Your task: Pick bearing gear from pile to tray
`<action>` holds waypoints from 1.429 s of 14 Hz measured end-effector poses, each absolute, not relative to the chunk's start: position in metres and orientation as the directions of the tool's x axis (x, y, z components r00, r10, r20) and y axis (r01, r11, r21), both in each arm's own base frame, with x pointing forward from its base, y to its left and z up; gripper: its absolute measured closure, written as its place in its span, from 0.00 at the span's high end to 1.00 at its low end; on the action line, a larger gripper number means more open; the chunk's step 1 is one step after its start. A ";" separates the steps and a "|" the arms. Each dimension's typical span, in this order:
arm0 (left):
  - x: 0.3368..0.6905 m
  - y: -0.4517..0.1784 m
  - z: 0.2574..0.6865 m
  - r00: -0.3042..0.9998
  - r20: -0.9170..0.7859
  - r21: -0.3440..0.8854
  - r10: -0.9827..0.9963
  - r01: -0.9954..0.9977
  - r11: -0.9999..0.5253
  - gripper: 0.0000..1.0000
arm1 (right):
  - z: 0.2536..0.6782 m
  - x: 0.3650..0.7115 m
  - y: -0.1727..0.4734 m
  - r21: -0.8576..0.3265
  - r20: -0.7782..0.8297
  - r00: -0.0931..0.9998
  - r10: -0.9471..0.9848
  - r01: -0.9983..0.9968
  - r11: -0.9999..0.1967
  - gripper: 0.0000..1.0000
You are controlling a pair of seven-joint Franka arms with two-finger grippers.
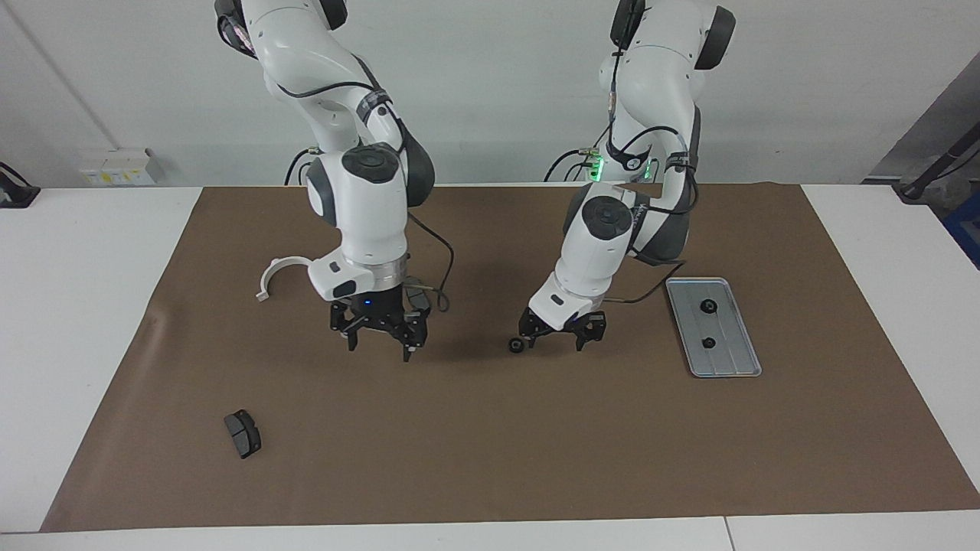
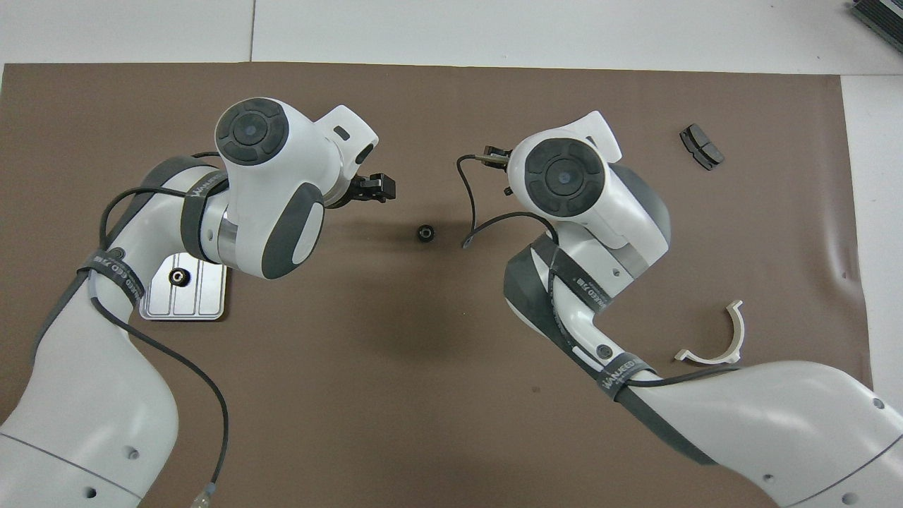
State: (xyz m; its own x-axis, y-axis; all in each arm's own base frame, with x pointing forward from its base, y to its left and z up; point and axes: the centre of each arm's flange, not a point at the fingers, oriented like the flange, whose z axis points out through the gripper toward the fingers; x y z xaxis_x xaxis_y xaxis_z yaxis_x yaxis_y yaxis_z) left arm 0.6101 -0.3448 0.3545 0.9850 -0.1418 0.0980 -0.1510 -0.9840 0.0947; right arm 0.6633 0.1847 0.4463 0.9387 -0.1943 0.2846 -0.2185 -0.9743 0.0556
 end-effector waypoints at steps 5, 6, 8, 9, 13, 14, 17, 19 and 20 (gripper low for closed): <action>0.596 -0.370 0.347 0.974 0.115 0.079 -0.194 -0.204 -0.976 1.00 | 0.491 0.659 0.101 0.063 0.207 0.969 -0.137 -0.153 -0.986 1.00; 0.593 -0.372 0.341 0.973 0.112 0.076 -0.201 -0.210 -0.975 1.00 | 0.503 0.654 0.085 0.054 0.192 0.973 -0.132 -0.144 -0.988 1.00; 0.587 -0.378 0.331 0.969 0.110 0.064 -0.221 -0.229 -0.971 1.00 | 0.528 0.645 0.052 0.028 0.173 0.978 -0.118 -0.125 -0.992 1.00; 0.584 -0.380 0.327 0.967 0.109 0.059 -0.230 -0.237 -0.970 1.00 | 0.538 0.639 0.036 0.020 0.165 0.980 -0.112 -0.117 -0.993 1.00; 0.571 -0.393 0.316 0.960 0.103 0.052 -0.261 -0.267 -0.962 1.00 | 0.581 0.604 -0.018 0.027 0.102 0.990 -0.097 -0.100 -0.995 1.00; 0.566 -0.398 0.313 0.958 0.101 0.052 -0.270 -0.276 -0.960 1.00 | 0.593 0.592 -0.026 0.027 0.078 0.992 -0.100 -0.103 -0.994 1.00; 0.561 -0.404 0.308 0.954 0.097 0.050 -0.282 -0.288 -0.956 0.98 | 0.615 0.557 -0.035 0.022 0.006 0.994 -0.110 -0.110 -0.994 1.00; 0.562 -0.403 0.307 0.955 0.096 0.048 -0.280 -0.286 -0.957 0.82 | 0.612 0.552 -0.034 0.021 -0.007 0.994 -0.109 -0.109 -0.994 1.00; 0.562 -0.402 0.306 0.955 0.095 0.047 -0.280 -0.285 -0.957 0.81 | 0.609 0.552 -0.034 0.021 -0.014 0.994 -0.108 -0.108 -0.994 1.00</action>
State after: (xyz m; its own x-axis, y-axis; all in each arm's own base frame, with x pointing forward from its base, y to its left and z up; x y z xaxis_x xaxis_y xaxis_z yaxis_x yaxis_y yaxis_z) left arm 0.5617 -0.4023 0.3065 0.9553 -0.2800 0.0950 -0.2853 -0.9573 0.0473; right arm 0.5517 -0.0340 0.6088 0.9940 -0.1080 -0.0142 -0.1077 -0.9940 0.0212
